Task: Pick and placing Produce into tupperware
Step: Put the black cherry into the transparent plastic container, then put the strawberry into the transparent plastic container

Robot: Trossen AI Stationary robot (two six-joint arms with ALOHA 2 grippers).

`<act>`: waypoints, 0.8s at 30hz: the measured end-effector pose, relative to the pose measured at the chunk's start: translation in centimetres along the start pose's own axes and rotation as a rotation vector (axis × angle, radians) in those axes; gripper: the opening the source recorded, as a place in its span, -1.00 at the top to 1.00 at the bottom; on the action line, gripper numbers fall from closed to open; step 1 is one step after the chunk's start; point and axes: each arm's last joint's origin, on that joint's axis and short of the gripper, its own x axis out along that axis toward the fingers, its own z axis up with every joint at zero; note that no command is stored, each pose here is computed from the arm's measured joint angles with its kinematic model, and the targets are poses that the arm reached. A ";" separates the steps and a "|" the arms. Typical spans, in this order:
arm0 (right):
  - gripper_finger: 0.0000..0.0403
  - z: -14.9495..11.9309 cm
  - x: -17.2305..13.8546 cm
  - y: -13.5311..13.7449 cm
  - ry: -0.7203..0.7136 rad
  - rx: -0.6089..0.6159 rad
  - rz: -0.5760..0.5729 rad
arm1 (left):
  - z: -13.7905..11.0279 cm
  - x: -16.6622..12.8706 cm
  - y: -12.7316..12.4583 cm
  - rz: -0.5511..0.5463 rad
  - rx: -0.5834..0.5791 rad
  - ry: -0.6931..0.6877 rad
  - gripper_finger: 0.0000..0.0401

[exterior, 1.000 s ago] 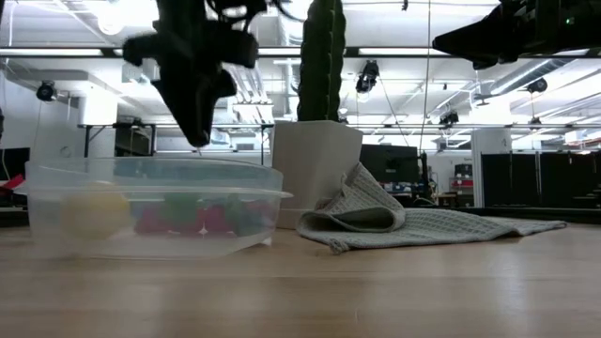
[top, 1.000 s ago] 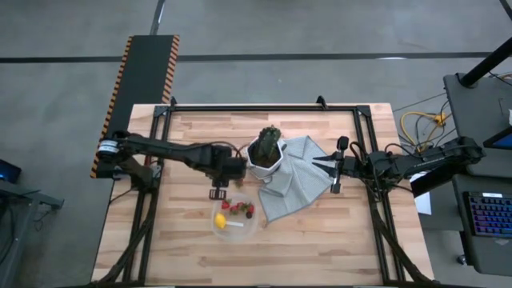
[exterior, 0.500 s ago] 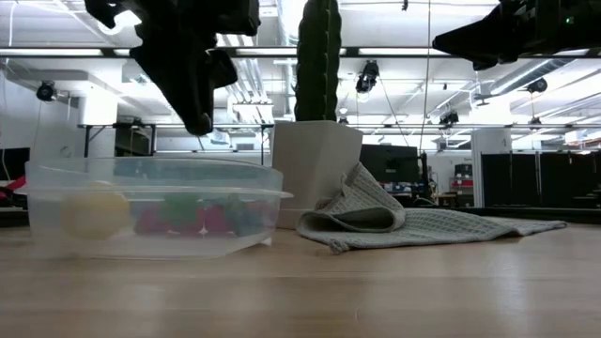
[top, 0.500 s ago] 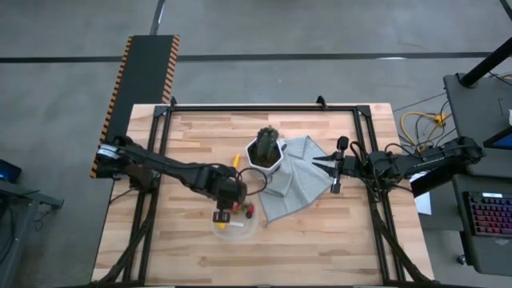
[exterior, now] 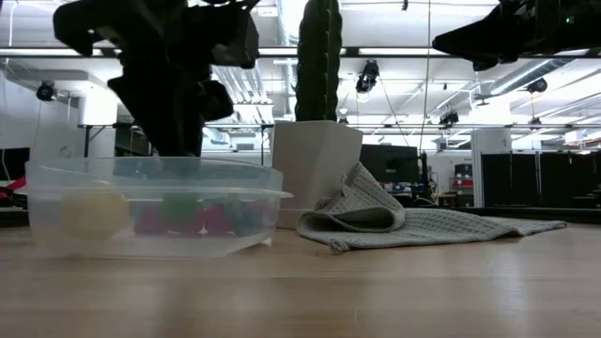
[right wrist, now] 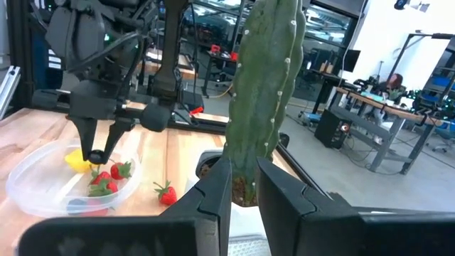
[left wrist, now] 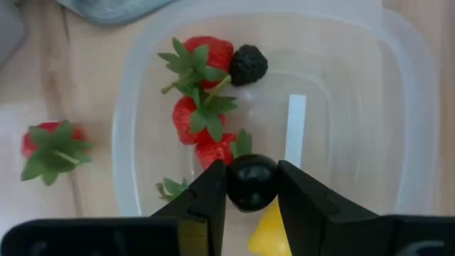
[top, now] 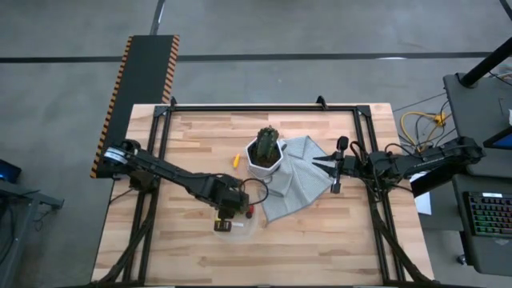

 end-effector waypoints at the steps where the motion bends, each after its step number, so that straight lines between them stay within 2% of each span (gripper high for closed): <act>1: 0.72 0.0 0.0 0.0 0.001 0.000 0.001 | 0.0 0.2 0.0 0.000 0.006 0.005 0.59; 8: 0.72 0.0 0.0 0.0 0.001 0.000 0.001 | -0.5 0.9 0.1 0.006 0.018 0.034 0.58; 15: 0.72 0.0 0.0 0.0 0.001 0.007 0.000 | -0.5 0.9 0.1 0.009 0.019 0.028 0.13; 24: 0.72 0.0 0.0 0.0 0.001 0.007 0.001 | 0.0 0.1 0.3 0.017 0.020 0.000 0.08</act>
